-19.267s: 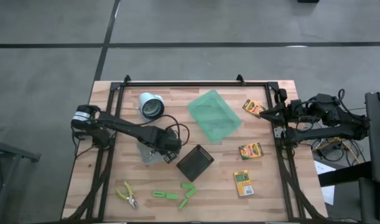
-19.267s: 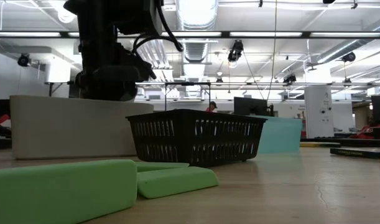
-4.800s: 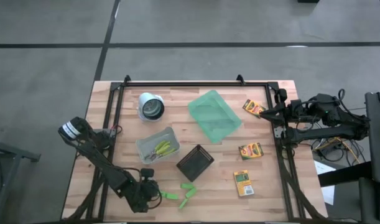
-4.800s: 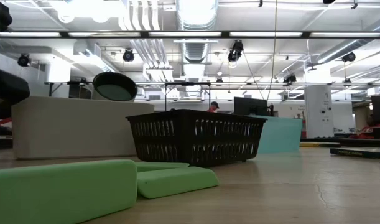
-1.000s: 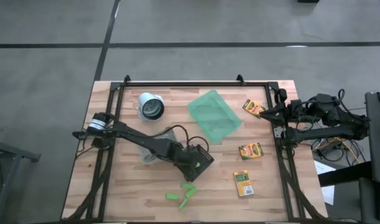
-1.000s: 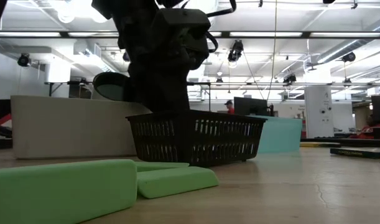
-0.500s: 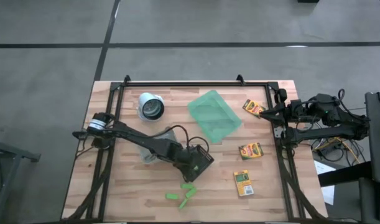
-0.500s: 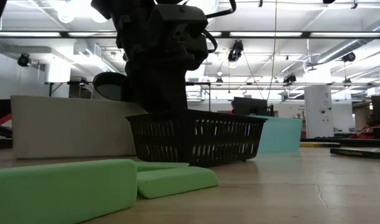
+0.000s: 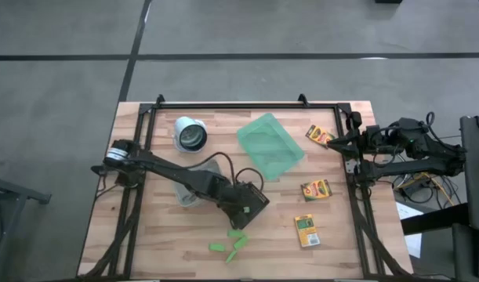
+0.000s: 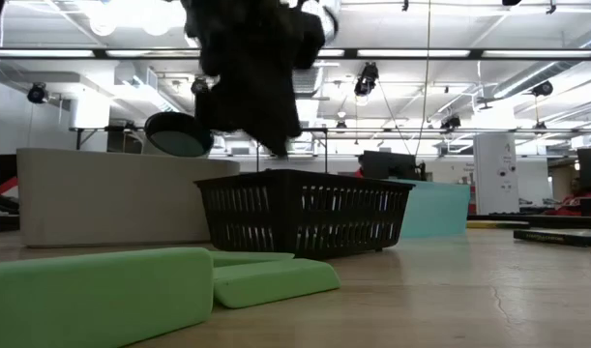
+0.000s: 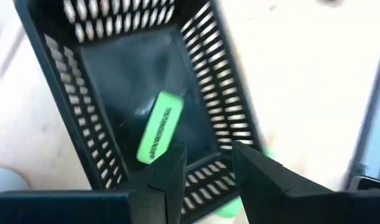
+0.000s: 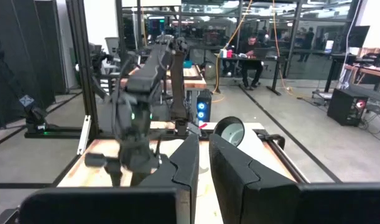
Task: Pick & Place School Supplies
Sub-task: Put the green eraser into the black bin
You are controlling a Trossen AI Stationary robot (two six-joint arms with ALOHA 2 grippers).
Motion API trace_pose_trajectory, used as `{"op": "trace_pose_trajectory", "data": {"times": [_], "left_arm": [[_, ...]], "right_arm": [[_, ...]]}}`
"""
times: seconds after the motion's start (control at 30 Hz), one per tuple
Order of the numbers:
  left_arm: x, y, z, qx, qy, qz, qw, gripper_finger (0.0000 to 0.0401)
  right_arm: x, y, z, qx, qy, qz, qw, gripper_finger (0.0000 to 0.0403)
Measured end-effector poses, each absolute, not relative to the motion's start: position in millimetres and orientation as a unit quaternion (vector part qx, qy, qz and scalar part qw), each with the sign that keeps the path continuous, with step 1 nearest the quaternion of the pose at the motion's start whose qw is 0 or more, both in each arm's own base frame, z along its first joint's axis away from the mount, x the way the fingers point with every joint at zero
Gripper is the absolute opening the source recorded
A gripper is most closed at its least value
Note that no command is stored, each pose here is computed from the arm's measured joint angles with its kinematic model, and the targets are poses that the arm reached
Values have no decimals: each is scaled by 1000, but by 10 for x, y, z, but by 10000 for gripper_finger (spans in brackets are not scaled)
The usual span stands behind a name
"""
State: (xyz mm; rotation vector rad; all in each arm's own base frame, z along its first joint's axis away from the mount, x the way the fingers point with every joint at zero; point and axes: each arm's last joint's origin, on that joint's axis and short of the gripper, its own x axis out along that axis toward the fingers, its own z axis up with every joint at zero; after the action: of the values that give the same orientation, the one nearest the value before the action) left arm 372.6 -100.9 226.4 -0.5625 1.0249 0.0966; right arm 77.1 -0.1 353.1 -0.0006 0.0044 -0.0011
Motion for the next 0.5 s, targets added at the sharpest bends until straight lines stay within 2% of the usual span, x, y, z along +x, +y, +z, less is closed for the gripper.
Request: {"op": "trace_pose_trajectory", "data": {"times": [0.33, 0.5], "left_arm": [[3586, -977, 3052, -202, 440, 17, 875, 133], [3479, -1139, 3228, -164, 424, 10, 891, 133]], "right_arm": [[771, 0, 3534, 0, 1, 0, 1000, 36], [771, 0, 3532, 0, 1, 0, 1000, 36]]}}
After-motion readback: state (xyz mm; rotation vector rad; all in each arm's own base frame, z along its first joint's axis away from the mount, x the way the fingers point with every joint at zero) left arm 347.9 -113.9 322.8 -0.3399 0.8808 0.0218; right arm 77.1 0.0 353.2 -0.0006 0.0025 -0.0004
